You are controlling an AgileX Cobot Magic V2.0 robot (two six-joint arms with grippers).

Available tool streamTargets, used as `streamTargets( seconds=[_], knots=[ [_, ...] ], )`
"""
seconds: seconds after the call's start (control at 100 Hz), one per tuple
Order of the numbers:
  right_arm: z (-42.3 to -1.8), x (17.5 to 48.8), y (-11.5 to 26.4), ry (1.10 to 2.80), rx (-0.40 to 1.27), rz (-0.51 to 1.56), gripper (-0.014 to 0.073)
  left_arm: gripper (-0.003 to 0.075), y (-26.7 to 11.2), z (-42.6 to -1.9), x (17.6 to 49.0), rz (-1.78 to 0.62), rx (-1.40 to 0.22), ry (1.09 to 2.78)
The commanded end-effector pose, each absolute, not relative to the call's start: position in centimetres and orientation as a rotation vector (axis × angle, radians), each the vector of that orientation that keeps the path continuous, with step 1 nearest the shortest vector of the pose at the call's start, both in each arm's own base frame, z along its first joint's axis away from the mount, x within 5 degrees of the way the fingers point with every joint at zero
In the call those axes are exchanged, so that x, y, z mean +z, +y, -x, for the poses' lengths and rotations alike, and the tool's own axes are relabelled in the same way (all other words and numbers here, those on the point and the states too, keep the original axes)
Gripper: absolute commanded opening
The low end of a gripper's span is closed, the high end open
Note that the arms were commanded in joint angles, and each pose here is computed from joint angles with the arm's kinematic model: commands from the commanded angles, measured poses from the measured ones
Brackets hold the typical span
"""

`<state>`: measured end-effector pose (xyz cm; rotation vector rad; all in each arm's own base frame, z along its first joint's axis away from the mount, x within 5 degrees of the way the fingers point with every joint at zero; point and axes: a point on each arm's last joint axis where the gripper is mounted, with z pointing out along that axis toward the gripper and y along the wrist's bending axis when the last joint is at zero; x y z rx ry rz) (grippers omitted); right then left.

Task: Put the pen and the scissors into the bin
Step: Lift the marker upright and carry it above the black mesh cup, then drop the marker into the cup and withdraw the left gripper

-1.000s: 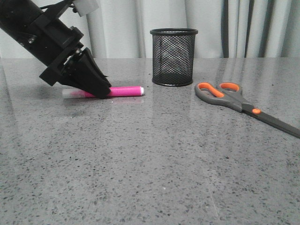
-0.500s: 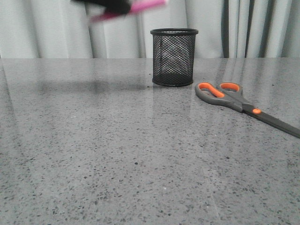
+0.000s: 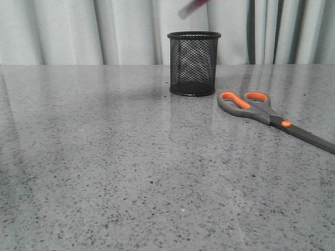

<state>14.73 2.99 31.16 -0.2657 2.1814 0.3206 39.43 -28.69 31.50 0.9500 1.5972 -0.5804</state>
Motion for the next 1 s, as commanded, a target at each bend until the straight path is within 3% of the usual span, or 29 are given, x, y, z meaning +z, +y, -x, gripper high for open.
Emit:
streamTargets(
  seconds=[0.0,0.53,0.62,0.86,0.99],
  knots=[
    [-15.1,32.6,3.0,2.101,0.312,0.247,0.043,-0.0019,-28.9,-39.2,35.3,-0.849,-0.626,1.522],
    [-15.1,32.6,3.0,2.103,0.313,0.247,0.043,0.0,-28.1,-40.2,33.9,-0.842,-0.671,1.577],
    [-15.1,32.6,3.0,2.103,0.313,0.247,0.043,0.0069,-27.5,-40.4,33.7,-0.877,-0.69,1.587],
    [-15.1,32.6,3.0,2.101,0.312,0.247,0.043,0.0359,-26.4,-40.6,33.6,-0.881,-0.792,1.629],
    [-15.1,32.6,3.0,2.103,0.313,0.248,0.043,0.0377,-25.8,-40.1,34.8,-0.906,-0.829,1.6]
  ],
)
